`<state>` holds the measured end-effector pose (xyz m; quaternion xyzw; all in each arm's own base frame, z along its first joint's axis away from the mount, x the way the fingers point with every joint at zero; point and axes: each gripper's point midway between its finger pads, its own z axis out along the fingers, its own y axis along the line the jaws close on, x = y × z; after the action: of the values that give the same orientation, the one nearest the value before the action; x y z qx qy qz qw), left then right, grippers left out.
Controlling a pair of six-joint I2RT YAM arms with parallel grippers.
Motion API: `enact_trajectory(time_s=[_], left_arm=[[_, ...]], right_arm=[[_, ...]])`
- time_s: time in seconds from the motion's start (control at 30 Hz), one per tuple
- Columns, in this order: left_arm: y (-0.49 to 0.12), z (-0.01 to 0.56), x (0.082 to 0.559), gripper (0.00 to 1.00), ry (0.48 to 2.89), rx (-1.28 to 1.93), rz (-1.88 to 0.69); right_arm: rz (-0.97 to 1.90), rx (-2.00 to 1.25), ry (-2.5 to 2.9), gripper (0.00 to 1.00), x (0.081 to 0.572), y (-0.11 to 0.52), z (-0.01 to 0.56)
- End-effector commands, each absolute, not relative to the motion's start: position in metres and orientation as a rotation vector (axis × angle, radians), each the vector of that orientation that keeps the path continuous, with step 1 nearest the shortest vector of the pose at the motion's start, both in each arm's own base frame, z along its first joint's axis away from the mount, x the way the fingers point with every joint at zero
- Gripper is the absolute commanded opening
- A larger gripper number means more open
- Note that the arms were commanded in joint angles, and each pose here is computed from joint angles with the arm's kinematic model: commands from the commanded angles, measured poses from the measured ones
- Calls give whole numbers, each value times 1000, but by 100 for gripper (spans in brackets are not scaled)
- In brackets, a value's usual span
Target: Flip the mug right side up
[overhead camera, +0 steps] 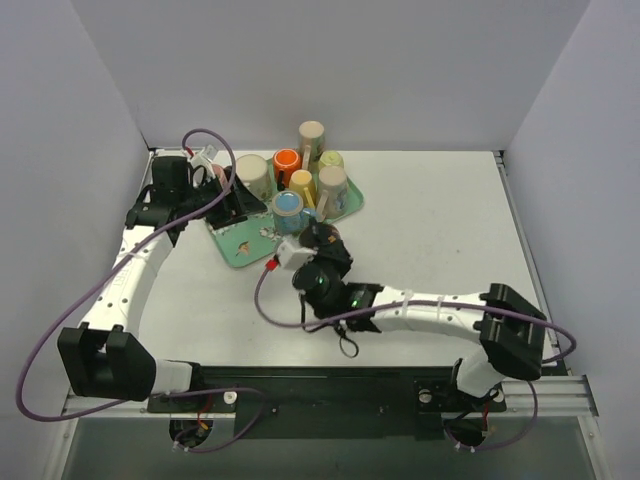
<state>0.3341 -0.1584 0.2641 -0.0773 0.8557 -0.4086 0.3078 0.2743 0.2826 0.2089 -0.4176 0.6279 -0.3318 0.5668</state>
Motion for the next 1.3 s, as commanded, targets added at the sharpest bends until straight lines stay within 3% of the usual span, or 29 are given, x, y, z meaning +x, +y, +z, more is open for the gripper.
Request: enact_trajectory(time_s=[0.0,0.1,0.27,0.43,0.83,0.9,0.93,1.0,1.03,1.07,1.13,1.17,1.27], left_arm=[[-135,276,361,84,2163,85,-763],[-127,258,368,84,2164,219,-629],[-114,232,380,84,2156,321,-427],[-123,207,381,84,2193,356,-387],[-152,189,380,84,2196,483,-385],[-156,187,382,86,2199,504,-389],[-159,187,385,86,2194,520,-393],[-171,190,386,89,2166,573,-398],[-181,192,384,90,2149,611,-391],[-188,197,385,90,2112,676,-364],[-206,212,383,90,2020,822,-282],[-224,216,375,90,1967,926,-277],[-249,220,366,91,1742,1327,-180]], right_arm=[[-368,-531,1894,0,313,210,228],[-183,-344,2137,0,327,163,212],[-115,-142,2384,0,328,98,171],[-125,174,2509,0,332,26,136],[-86,470,2591,0,331,-28,88],[-89,475,2601,19,329,-29,87],[-87,475,2600,35,329,-29,89],[-95,482,2584,53,328,-30,95],[-109,488,2577,56,327,-32,98],[-142,486,2560,70,325,-35,105],[-202,487,2529,72,319,-41,118],[-225,481,2501,89,315,-43,127],[-210,457,2456,92,309,-40,142]])
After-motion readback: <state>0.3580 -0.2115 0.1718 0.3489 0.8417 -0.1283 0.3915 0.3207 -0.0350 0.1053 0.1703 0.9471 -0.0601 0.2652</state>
